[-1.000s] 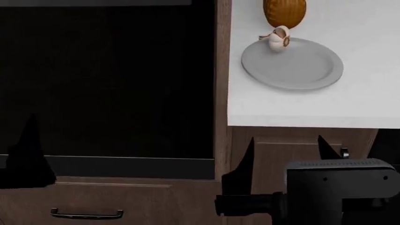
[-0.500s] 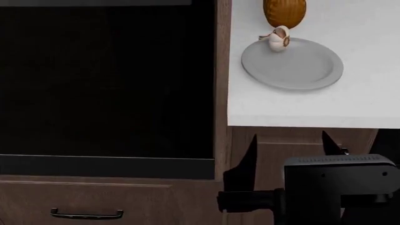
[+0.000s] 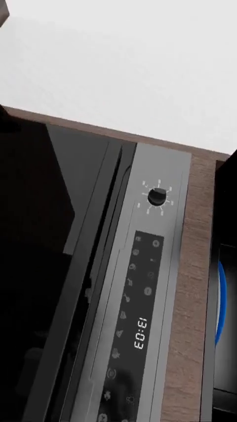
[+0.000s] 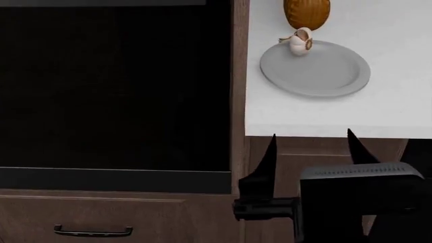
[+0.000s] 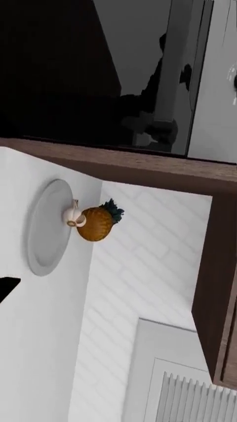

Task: Pick the garlic from the counter and place it in the microwave.

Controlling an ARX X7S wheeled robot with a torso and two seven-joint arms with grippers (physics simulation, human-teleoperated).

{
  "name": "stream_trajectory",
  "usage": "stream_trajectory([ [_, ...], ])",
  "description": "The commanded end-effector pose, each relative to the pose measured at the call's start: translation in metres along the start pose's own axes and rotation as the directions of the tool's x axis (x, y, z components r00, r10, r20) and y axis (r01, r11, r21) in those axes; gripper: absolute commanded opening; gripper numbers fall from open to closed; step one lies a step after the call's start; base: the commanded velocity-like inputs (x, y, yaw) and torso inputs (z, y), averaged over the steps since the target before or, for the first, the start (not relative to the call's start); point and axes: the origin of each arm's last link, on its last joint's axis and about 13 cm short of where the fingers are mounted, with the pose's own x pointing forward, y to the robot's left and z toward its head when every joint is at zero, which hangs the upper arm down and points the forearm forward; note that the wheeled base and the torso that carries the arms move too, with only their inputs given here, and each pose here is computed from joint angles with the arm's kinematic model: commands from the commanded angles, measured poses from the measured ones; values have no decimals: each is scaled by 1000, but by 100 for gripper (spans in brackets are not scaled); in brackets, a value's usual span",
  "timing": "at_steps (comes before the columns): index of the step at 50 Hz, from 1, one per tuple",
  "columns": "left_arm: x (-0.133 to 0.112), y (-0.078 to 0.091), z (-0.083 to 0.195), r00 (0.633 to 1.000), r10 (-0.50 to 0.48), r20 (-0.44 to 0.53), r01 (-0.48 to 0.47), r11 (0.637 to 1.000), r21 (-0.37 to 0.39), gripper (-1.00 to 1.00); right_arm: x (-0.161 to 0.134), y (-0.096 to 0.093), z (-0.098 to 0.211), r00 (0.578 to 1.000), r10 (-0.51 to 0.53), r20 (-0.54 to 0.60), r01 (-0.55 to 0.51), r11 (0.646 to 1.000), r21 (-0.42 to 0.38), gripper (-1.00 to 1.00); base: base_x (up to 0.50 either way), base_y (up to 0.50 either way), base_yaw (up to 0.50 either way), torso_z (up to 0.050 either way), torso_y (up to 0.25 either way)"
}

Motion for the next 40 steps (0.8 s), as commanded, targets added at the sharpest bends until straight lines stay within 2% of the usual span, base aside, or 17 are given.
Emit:
stream_trajectory([
  [1, -19, 14, -3, 988, 54, -145, -55, 998, -4, 100, -9, -3, 3, 997, -11, -81, 13, 1000, 13, 100, 0, 0, 0, 0, 0],
  [17, -20, 13, -4, 989, 57, -139, -58, 998, 0, 100, -9, -3, 3, 997, -12, -78, 13, 1000, 14, 100, 0, 0, 0, 0, 0],
  [20, -20, 13, -4, 989, 54, -140, -55, 998, 1, 100, -8, -6, 6, 997, -19, -79, 23, 998, 56, 100, 0, 0, 0, 0, 0],
  [21, -20, 13, -4, 989, 53, -138, -54, 999, 1, 100, -10, -7, 8, 996, 22, -84, -17, 998, 57, 100, 0, 0, 0, 0, 0],
  [22, -20, 13, -3, 990, 53, -129, -54, 999, -2, 100, -9, -7, 9, 996, 16, -83, -12, 999, 51, 100, 0, 0, 0, 0, 0],
  [24, -19, 13, -3, 990, 51, -134, -53, 999, -6, 100, -9, -10, 18, 998, -27, -54, 27, 1000, -8, 100, 211, -26, 0, 0, 0],
  [25, -19, 13, -3, 990, 52, -134, -54, 999, -9, 100, -10, -14, 28, 999, -24, -47, 25, 1000, 18, 100, 246, -39, 0, 0, 0],
  [28, -19, 13, -3, 990, 51, -133, -52, 999, -5, 100, -14, -19, 49, 999, -25, -21, 25, 1000, 0, 100, 250, -32, 0, 0, 0],
  [29, -19, 13, -3, 989, 49, -136, -51, 999, -11, 100, -10, -23, 63, 1000, -8, -8, 8, 1000, -8, 100, 258, 0, 0, 0, 0],
  [31, -19, 13, -2, 990, 49, -136, -52, 998, -21, 100, -10, -13, 74, 989, 148, -1, -148, 989, -8, 100, 246, 0, 0, 0, 0],
  [32, -20, 13, -2, 990, 48, -132, -51, 998, -24, 100, 1, -3, 85, 975, 223, 5, -223, 975, -7, 100, 242, 0, 0, 0, 0],
  [36, -19, 14, -1, 991, 53, -127, -57, 998, -31, 100, 4, -44, 110, 992, 124, 13, -124, 992, 14, 100, 231, 0, 0, 0, 0],
  [38, -19, 14, -1, 991, 52, -124, -57, 997, -43, 100, -11, -50, 117, 992, 123, 24, -123, 992, 5, 100, 213, 0, 0, 0, 0],
  [39, -19, 14, -1, 991, 53, -125, -59, 997, -44, 100, -19, -51, 119, 1000, 13, 27, -13, 1000, 7, 100, 219, 0, 0, 0, 0],
  [40, -19, 15, 0, 991, 52, -122, -59, 997, -54, 100, -19, -51, 121, 1000, -7, 28, 7, 1000, 5, 100, 211, 0, 0, 0, 0],
])
